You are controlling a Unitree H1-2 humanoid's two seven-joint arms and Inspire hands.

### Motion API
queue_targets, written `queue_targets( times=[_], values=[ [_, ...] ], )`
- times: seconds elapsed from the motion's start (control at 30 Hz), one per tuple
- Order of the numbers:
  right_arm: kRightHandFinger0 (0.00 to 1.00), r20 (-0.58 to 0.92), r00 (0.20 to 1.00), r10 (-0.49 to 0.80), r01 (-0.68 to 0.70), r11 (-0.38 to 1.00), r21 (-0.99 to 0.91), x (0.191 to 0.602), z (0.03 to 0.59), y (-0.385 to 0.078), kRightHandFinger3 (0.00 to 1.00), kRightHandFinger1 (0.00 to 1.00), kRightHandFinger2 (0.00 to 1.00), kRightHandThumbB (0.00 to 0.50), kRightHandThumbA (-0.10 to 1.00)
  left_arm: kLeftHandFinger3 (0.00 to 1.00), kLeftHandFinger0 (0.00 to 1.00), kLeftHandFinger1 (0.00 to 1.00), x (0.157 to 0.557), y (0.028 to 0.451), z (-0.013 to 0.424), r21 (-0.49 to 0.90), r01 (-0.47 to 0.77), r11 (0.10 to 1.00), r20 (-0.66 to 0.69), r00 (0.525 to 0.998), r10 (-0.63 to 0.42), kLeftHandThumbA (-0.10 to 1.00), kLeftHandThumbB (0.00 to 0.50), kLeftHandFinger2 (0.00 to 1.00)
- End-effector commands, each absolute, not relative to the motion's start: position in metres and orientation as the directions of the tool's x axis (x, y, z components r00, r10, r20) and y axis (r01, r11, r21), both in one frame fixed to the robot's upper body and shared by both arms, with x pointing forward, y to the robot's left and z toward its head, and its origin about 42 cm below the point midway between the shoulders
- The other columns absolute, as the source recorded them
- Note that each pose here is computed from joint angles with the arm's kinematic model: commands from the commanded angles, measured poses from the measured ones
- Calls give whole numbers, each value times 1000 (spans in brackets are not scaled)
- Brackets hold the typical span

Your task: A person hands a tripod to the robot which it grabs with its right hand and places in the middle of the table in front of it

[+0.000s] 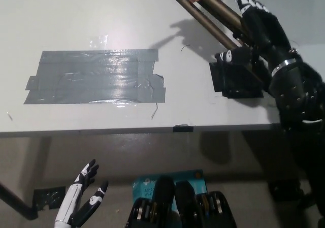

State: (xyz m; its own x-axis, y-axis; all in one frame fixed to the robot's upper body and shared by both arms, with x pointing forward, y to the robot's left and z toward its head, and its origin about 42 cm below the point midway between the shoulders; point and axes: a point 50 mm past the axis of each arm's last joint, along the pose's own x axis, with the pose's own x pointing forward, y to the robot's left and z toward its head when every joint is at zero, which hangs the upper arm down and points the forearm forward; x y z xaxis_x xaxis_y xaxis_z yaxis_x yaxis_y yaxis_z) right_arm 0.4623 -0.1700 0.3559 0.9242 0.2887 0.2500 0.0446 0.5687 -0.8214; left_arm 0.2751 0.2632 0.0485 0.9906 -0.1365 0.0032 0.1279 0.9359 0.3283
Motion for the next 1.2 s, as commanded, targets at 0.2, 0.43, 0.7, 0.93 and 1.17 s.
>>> queue_targets(
  times=[0.2,0.43,0.7,0.93,1.17],
  values=[
    [1000,262,911,318,48,549,-834,470,399,-167,1000,1000,1000,500,1000,1000,1000,1000,274,265,56,336,132,932,49,986,-158,555,213,1000],
    [1000,139,963,232,9,485,-874,508,371,-172,1000,1000,1000,500,926,1000,1000,1000,277,265,57,342,128,931,56,986,-157,566,217,1000],
    [1000,19,988,156,-52,436,-898,540,338,-176,1000,1000,1000,500,964,1000,1000,1000,280,264,61,352,129,927,61,985,-161,592,226,1000],
    [1000,53,990,133,-10,433,-901,554,349,-169,1000,1000,1000,500,987,1000,1000,1000,281,264,63,358,130,925,66,984,-164,581,221,1000],
    [86,421,901,103,300,553,-777,560,369,-150,404,200,340,285,-81,1000,1000,1000,283,260,64,354,138,925,72,982,-174,574,226,1000]
  ],
)
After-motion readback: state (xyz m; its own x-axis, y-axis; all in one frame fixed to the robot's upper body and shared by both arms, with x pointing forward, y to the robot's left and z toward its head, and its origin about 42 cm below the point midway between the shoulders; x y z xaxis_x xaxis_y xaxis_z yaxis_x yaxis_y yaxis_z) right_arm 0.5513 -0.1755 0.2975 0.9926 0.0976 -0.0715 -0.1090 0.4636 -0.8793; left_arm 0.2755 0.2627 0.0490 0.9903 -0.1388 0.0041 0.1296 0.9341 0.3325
